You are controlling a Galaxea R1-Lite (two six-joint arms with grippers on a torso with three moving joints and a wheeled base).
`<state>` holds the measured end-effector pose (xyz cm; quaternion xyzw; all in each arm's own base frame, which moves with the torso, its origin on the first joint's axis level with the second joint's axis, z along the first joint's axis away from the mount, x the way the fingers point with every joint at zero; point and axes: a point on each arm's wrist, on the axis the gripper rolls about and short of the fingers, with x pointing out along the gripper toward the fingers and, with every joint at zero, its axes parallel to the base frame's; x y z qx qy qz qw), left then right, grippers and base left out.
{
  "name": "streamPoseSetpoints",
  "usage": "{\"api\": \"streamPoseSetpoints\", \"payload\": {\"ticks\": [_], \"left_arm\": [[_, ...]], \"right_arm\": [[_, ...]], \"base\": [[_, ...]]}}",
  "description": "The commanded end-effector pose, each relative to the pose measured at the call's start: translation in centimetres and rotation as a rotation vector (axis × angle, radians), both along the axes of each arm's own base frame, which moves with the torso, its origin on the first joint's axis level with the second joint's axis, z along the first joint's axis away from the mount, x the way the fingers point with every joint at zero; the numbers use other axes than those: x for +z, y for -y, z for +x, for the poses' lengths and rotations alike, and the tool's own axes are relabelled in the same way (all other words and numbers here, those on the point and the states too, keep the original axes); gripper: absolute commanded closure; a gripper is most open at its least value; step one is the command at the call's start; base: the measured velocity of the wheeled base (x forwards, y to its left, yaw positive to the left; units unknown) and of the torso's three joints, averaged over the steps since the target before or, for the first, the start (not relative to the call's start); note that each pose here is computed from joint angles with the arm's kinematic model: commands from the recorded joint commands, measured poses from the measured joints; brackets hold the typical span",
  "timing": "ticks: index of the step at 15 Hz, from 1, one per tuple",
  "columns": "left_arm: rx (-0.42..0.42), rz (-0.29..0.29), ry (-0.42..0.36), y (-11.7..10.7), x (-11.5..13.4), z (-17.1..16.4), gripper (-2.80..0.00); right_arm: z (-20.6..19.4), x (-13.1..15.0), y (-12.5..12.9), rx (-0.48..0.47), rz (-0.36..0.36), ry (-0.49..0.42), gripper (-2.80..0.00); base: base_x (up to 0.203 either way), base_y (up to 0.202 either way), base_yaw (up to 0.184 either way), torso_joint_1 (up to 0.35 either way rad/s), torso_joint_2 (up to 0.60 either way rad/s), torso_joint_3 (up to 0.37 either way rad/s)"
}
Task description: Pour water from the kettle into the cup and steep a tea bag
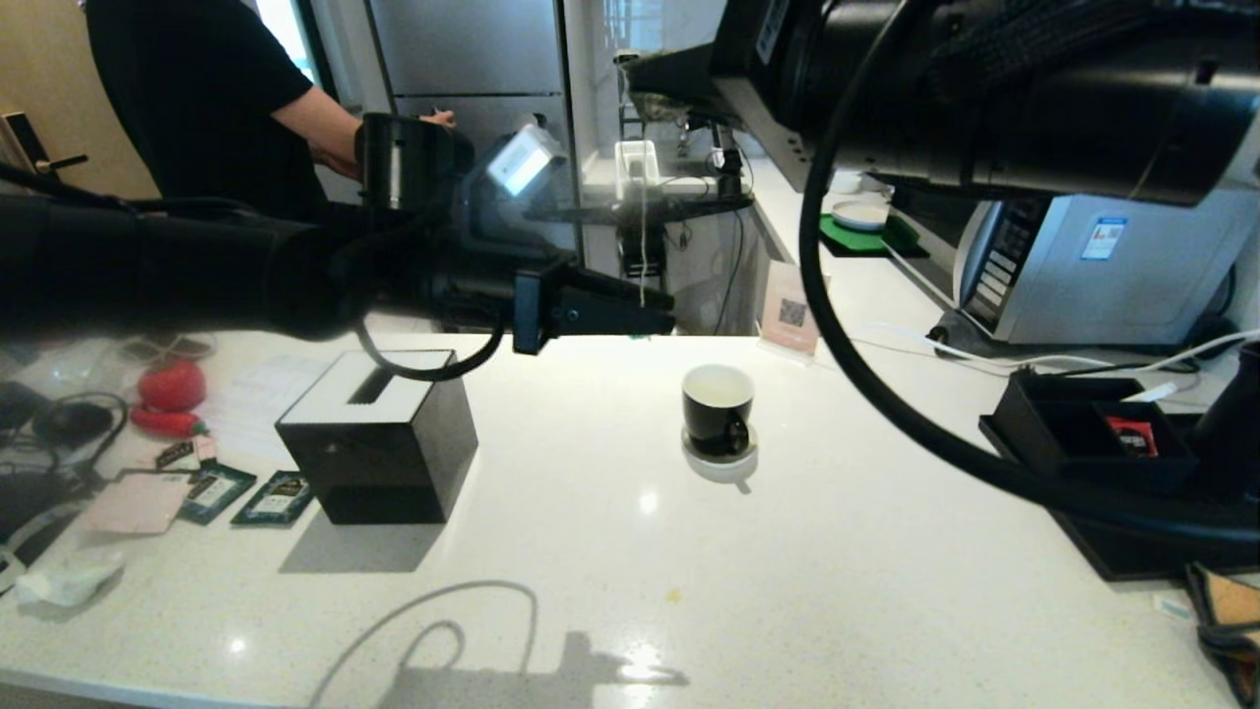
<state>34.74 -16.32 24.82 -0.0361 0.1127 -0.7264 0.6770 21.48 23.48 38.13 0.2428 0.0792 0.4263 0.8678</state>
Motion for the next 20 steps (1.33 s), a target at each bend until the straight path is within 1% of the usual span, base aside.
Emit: {"api": "streamPoseSetpoints", "payload": {"ticks": [1, 9, 11, 16, 18, 20], "left_arm": [[-0.01, -0.009, 0.01, 0.0, 0.3, -0.1, 0.0], [-0.005, -0.009, -0.002, -0.5, 0.3, -0.2, 0.0], [0.002, -0.009, -0.002, -0.7, 0.4, -0.1, 0.0], [0.014, -0.006, -0.004, -0.9, 0.3, 0.0, 0.0], [0.02, -0.004, -0.026, -0.9, 0.3, 0.0, 0.0], [0.038, -0.002, -0.047, -1.1, 0.4, 0.2, 0.0]], "right_arm": [[-0.1, 0.1, 0.1, 0.004, 0.006, 0.001, 0.0], [0.2, -0.2, -0.1, -0.003, -0.008, 0.001, 0.0], [0.3, -0.8, -0.2, -0.007, -0.049, 0.02, 0.0], [0.4, -1.5, -0.2, -0.009, -0.075, 0.009, 0.0], [0.4, -2.1, -0.3, -0.008, -0.092, -0.002, 0.0], [0.3, -2.6, -0.2, -0.007, -0.081, 0.004, 0.0]], "base": [[0.0, 0.0, 0.0, 0.0, 0.0, 0.0], [0.0, 0.0, 0.0, 0.0, 0.0, 0.0], [0.0, 0.0, 0.0, 0.0, 0.0, 0.0], [0.0, 0.0, 0.0, 0.0, 0.0, 0.0], [0.0, 0.0, 0.0, 0.0, 0.0, 0.0], [0.0, 0.0, 0.0, 0.0, 0.0, 0.0]]}}
